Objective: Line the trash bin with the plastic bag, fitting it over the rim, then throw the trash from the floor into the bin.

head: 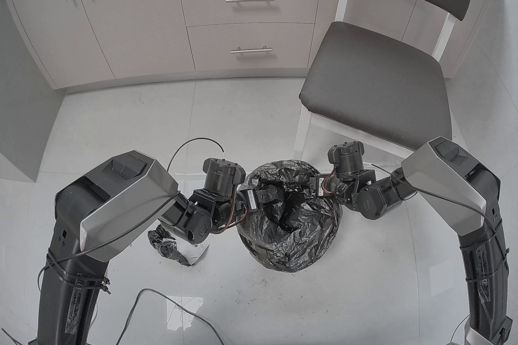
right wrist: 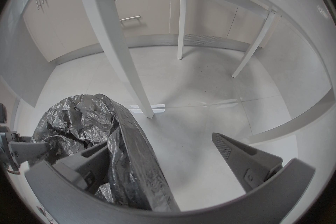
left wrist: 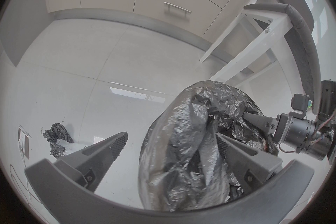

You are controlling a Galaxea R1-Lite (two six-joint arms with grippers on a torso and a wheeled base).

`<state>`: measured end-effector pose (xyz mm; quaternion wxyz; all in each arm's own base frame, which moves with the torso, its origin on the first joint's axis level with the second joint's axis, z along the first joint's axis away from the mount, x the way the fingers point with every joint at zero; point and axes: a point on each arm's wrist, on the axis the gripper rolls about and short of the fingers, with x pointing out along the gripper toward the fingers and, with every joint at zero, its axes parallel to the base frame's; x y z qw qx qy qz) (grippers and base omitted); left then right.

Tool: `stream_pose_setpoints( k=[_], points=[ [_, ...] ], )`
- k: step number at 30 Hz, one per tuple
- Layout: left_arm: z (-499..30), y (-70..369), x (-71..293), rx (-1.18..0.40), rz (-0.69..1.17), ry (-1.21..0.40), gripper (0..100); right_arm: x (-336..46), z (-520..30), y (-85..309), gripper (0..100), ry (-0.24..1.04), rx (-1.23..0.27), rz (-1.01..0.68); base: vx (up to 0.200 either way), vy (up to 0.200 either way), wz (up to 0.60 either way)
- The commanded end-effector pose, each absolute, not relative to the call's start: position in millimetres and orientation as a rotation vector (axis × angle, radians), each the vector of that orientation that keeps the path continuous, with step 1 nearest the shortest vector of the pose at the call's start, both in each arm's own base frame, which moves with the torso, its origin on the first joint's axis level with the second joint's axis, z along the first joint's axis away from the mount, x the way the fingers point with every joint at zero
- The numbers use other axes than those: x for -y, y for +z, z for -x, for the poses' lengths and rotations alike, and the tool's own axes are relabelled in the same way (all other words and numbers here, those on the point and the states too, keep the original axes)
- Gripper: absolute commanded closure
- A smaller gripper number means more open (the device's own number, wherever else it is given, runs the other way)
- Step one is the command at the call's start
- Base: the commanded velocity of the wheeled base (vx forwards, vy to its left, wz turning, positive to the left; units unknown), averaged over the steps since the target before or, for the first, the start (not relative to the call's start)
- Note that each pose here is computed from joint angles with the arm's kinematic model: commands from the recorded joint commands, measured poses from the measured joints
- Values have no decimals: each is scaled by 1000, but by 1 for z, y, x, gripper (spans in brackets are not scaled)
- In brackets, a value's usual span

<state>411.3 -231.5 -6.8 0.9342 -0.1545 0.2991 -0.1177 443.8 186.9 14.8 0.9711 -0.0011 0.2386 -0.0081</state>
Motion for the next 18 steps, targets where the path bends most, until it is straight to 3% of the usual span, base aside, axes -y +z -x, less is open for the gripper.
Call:
stream_pose_setpoints(
  k=[1,18],
  points=[
    [-411,-8,232,-614,316,-239,0,-188,-442,22,0,-13,-472,-4,0,0,0],
    [-410,-8,233,-614,313,-243,0,-186,-434,34,0,-15,-468,0,0,0,0]
  ],
)
